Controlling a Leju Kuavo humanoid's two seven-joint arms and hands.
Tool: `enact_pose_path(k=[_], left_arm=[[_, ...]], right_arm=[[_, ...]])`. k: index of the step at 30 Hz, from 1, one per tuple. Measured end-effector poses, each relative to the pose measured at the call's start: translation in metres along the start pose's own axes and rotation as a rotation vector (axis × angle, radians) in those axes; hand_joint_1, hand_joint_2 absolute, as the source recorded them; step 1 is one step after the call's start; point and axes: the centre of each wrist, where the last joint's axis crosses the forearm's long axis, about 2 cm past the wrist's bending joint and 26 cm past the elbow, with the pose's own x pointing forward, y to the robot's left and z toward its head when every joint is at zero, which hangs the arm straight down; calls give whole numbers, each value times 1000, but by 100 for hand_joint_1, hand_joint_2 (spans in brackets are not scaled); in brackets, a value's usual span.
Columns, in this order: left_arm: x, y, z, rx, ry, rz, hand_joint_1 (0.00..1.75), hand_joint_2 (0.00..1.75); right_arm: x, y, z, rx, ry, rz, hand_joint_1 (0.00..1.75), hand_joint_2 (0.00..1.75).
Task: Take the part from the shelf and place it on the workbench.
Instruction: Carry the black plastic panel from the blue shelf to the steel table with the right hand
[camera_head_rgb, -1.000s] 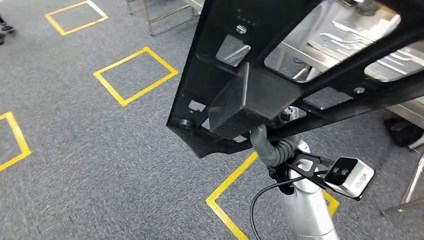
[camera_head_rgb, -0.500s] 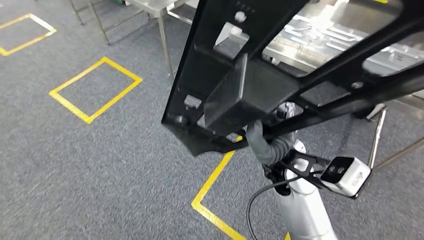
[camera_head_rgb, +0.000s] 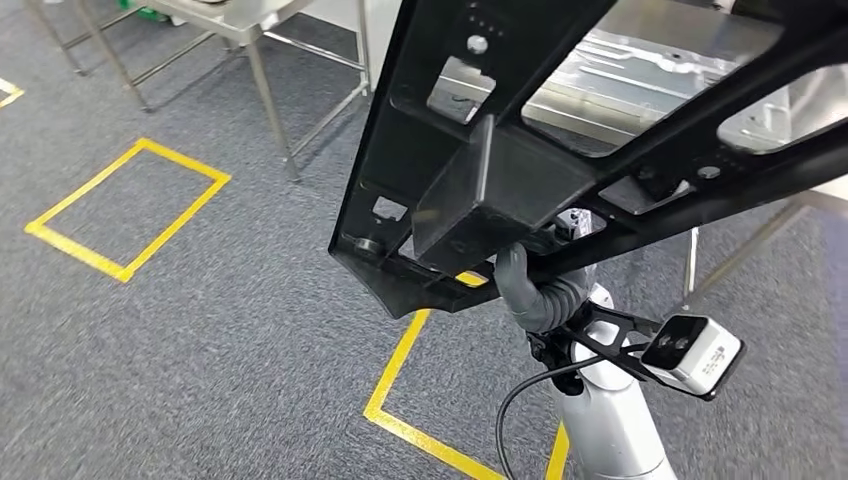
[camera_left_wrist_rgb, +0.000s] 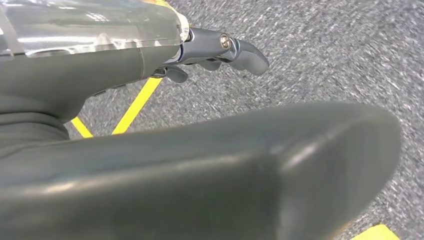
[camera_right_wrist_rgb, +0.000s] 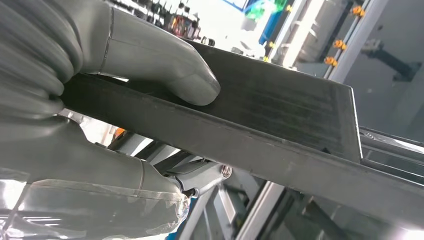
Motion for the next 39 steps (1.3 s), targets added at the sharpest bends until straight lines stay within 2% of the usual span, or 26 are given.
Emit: enact_pose_path(k=[39], left_arm=[[-4, 0, 1, -10, -18, 25, 0, 0]], right_arm=[[-4, 4, 2, -13, 23, -15, 175, 175]])
